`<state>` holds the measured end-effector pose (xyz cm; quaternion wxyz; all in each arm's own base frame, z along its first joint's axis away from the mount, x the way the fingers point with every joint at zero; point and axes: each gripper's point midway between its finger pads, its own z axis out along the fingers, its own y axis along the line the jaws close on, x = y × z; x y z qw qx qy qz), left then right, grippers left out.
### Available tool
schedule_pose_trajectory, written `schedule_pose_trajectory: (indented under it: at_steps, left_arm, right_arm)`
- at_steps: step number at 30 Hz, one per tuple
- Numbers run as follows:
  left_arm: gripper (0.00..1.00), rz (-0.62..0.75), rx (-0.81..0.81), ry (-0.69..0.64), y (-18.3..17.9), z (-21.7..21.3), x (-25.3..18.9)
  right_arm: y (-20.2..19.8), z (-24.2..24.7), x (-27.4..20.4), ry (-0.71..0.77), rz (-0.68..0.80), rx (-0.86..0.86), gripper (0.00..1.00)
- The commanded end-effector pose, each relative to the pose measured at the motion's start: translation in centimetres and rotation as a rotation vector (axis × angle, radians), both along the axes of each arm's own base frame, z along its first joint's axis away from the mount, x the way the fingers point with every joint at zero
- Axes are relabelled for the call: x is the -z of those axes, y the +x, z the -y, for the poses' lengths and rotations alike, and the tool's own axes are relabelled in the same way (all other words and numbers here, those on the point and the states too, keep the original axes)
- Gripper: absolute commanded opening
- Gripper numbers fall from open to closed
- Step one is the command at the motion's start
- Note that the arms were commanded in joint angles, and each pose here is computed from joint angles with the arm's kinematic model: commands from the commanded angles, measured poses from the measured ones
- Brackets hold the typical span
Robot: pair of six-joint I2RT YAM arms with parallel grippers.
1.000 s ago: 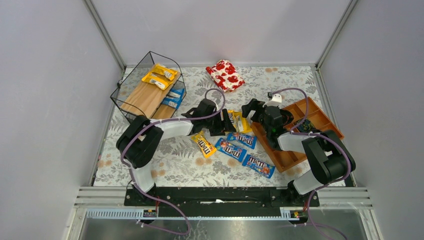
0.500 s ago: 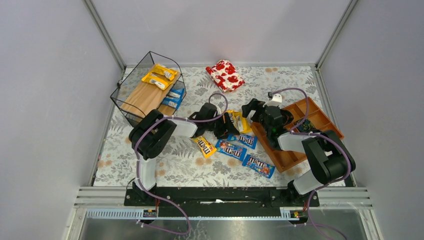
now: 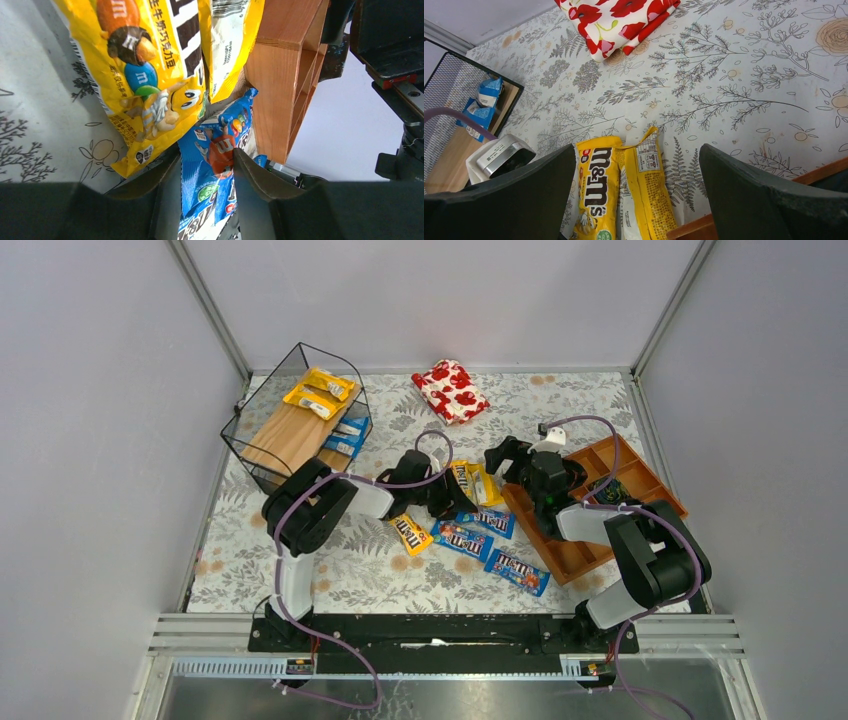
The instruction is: Place and organize the candy bags onto the shelf
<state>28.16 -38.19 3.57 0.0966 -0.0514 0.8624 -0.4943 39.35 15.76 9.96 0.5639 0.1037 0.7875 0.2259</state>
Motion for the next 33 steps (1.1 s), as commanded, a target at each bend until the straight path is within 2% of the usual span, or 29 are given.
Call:
schedule_pose_trajectory:
  at_steps: [1,7,13,27,33]
  left_arm:
    - [0.41,0.029,0.033,-0.047,-0.2,0.7,-1.0]
    - [0.29,0.053,0.031,-0.059,-0.2,0.6,-2.6]
    - [0.26,0.124,0.029,-0.03,0.1,0.2,-5.1]
    - [0.18,0.554,0.027,0.44,1.8,-5.1,-12.7]
    - [0.17,0.748,-0.023,0.824,3.6,-10.5,-15.9]
  right_arm:
    - [0.8,-0.2,-2.0,0.034,0.056,-0.002,1.0]
    - [0.7,-0.1,-1.9,0.037,0.054,0.0,1.0]
    - [0.8,0.0,-1.8,0.041,0.053,0.001,1.0]
    - [0.7,0.0,-1.9,0.053,0.053,-0.001,1.0]
    - [0.7,-0.1,-1.8,0.057,0.051,-0.003,1.0]
